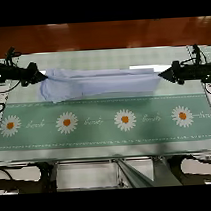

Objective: Fold the shirts.

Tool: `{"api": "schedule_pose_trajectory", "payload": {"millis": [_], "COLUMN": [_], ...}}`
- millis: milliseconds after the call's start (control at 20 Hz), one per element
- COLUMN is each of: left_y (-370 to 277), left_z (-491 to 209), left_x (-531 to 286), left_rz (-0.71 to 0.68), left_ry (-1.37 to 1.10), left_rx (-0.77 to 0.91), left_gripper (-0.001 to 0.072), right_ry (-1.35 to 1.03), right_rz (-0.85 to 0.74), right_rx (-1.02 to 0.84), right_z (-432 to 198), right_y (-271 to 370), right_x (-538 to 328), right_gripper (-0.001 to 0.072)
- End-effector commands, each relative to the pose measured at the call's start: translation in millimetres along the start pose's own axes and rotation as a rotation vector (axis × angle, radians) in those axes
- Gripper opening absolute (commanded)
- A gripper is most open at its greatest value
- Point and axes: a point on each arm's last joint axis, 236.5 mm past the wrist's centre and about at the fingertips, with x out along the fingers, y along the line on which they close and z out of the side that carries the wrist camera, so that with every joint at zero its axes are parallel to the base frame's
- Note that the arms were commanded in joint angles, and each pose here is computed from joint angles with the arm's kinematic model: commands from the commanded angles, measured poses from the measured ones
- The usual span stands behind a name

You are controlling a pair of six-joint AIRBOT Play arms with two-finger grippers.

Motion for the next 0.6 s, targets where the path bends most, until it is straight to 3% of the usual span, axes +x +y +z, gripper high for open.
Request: {"api": "schedule_pose_trajectory", "payload": {"millis": [0,550], "left_y": [-2,1], "left_z": [30,65], "left_x": [28,64], "left_rz": [-0.008,-0.022], "left_ry": [-0.001,0.006], "left_rx": [-0.019,-0.021], "left_gripper": [0.0026,0.0027], "right_ry": [-0.022,-0.065], "right_rz": [-0.001,-0.004], "right_rx": [0.014,0.077], "right_z": [23,39], "right_y": [-8,-37], "right_x": [26,56], "right_gripper": [0.0025,0.0025]}}
